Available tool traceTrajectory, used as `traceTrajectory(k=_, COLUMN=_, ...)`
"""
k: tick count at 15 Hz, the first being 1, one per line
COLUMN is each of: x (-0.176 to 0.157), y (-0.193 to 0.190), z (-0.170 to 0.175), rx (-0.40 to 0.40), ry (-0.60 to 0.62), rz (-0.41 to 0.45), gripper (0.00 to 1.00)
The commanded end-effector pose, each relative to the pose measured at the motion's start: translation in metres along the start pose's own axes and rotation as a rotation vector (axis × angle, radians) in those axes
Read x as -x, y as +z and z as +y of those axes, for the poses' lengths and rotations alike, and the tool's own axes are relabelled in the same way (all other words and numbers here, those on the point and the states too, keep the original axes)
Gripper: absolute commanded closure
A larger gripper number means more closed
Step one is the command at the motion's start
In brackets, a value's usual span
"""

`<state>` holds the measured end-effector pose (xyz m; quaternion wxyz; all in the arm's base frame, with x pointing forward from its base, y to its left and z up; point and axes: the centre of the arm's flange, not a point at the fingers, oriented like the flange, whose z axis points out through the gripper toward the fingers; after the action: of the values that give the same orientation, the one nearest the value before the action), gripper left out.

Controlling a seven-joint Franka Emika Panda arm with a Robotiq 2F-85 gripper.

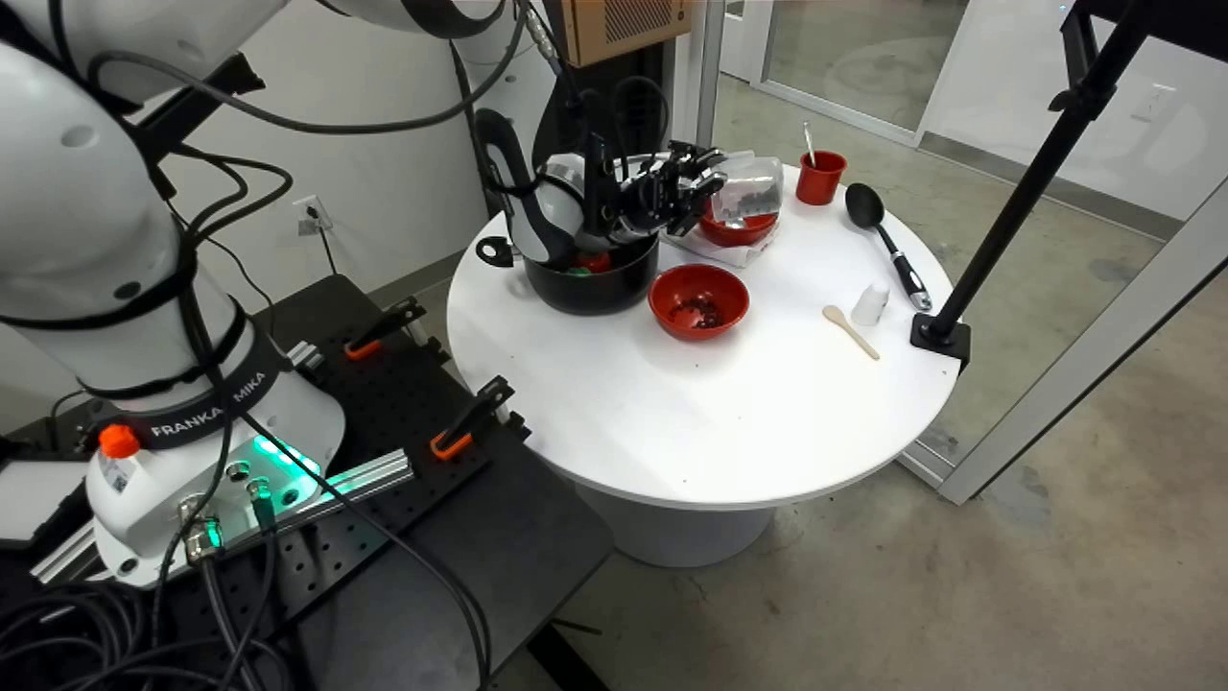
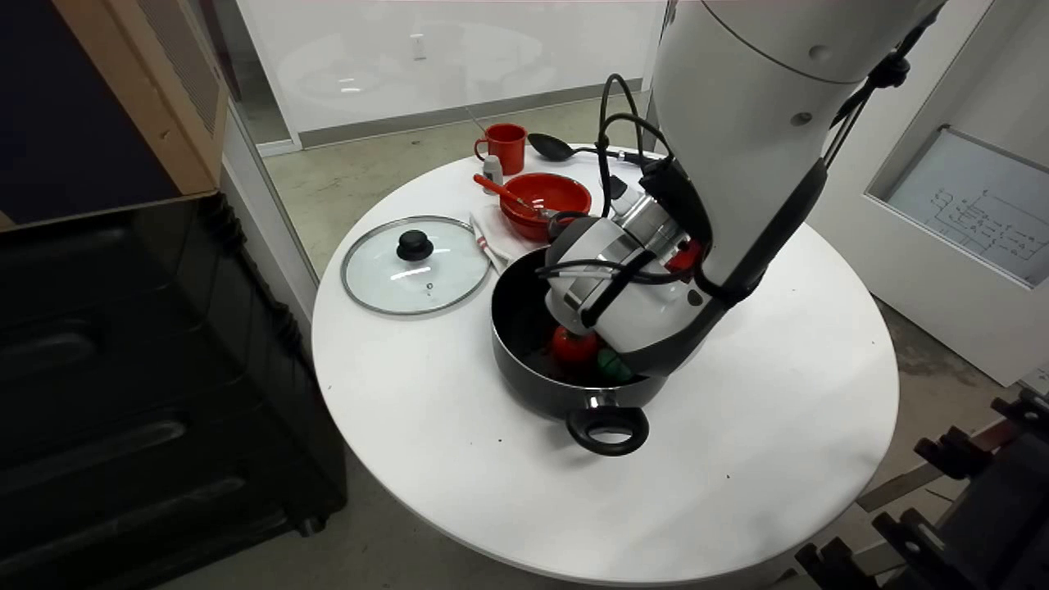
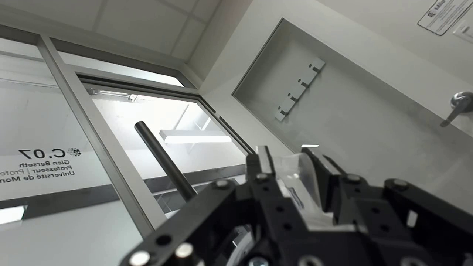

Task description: Pour some of the things in the jug into the bowl

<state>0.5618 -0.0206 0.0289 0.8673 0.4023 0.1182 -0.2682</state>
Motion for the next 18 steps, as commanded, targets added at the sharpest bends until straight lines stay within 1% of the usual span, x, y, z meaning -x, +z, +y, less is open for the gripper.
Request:
traceTrajectory(k=1, x=-0.0055, y=-0.0008, z=0.0017, rx=0.024, ry=0.01, rz=-0.026, gripper=0.93)
traceTrajectory(k=12, x=-0.0061, y=0.0012, z=0.0008, rx=0.028, ry=0.013, rz=-0.034, gripper=0.93)
traceTrajectory(k=18, x=-0.0055, y=0.0044, z=-0.0001, rx=0.047, ry=0.02, rz=-0.052, gripper=0.93)
